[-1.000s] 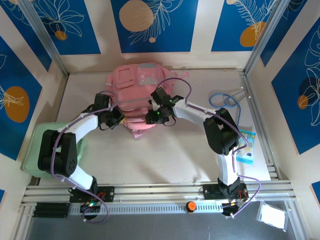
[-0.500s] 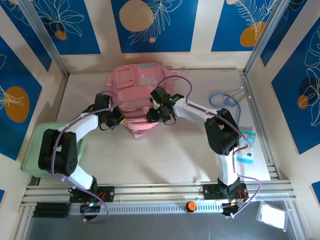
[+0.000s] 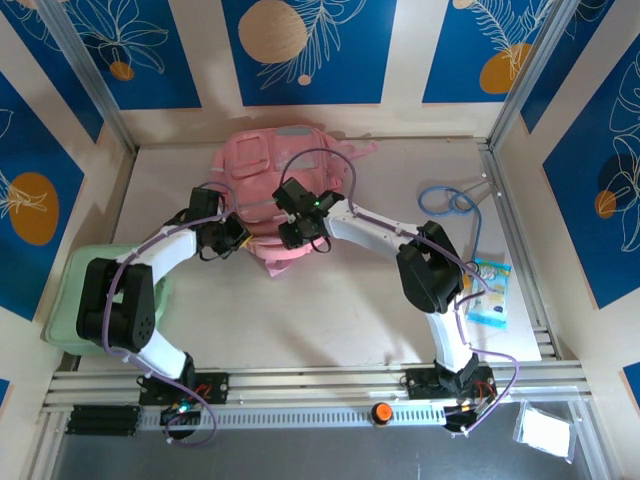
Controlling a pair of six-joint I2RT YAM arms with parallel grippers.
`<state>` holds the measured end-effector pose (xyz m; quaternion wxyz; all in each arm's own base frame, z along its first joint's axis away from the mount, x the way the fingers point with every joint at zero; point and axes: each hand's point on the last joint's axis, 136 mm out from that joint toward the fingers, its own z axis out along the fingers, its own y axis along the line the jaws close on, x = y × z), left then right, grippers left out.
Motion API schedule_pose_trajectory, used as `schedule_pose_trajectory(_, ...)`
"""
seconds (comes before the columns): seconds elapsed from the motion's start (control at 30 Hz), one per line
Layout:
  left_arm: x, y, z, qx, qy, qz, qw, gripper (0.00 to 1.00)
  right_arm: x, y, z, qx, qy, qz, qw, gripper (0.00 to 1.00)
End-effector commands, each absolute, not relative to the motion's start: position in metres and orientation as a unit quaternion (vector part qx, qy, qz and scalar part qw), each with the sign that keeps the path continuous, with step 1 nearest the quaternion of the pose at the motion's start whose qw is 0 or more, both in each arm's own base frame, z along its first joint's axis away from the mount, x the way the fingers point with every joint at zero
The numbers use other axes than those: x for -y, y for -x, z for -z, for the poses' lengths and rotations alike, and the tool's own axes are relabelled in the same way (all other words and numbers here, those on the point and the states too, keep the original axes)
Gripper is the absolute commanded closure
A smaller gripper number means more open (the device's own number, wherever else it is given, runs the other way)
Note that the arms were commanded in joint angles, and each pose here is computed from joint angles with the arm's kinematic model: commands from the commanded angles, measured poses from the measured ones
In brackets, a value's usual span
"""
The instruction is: Pack books, pencil case, and school supplies into a backpack
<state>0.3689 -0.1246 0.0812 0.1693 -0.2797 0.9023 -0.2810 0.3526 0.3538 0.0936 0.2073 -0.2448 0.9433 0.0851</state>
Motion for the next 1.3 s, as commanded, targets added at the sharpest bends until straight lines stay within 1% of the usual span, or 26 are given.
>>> schedule_pose_trajectory(0.0,0.132,-0.375,-0.089,-0.901,0.258,0.301,0.177,1.0,-0.345,-0.353,-0.085,-0.945,0.257,-0.059,0.194,0.61)
schedule_pose_trajectory(0.27,0.131,-0.375,-0.089,-0.901,0.259,0.3,0.177,1.0,-0.338,-0.349,-0.077,-0.949,0.253,-0.053,0.181,0.6)
schedule_pose_trajectory(0.57,0.127,-0.375,-0.087,-0.901,0.263,0.296,0.178,1.0,-0.329,-0.337,-0.077,-0.953,0.242,-0.074,0.165,0.79)
schedule_pose_trajectory(0.67,0.125,-0.375,-0.087,-0.901,0.266,0.292,0.18,1.0,-0.323,-0.336,-0.077,-0.956,0.232,-0.075,0.164,0.81)
schedule_pose_trajectory(0.8,0.124,-0.375,-0.085,-0.9,0.269,0.29,0.18,1.0,-0.32,-0.338,-0.075,-0.959,0.219,-0.079,0.162,0.8)
schedule_pose_trajectory(0.9,0.12,-0.374,-0.083,-0.901,0.274,0.283,0.181,1.0,-0.315,-0.343,-0.076,-0.961,0.207,-0.064,0.17,0.86)
schedule_pose_trajectory(0.97,0.117,-0.373,-0.081,-0.902,0.278,0.275,0.181,1.0,-0.305,-0.348,-0.078,-0.963,0.192,-0.044,0.182,0.88)
schedule_pose_trajectory(1.17,0.1,-0.367,-0.07,-0.905,0.296,0.249,0.178,1.0,-0.26,-0.36,-0.079,-0.969,0.134,-0.001,0.207,0.87)
schedule_pose_trajectory(1.27,0.097,-0.366,-0.068,-0.905,0.299,0.246,0.177,1.0,-0.245,-0.364,-0.076,-0.972,0.122,0.002,0.202,0.85)
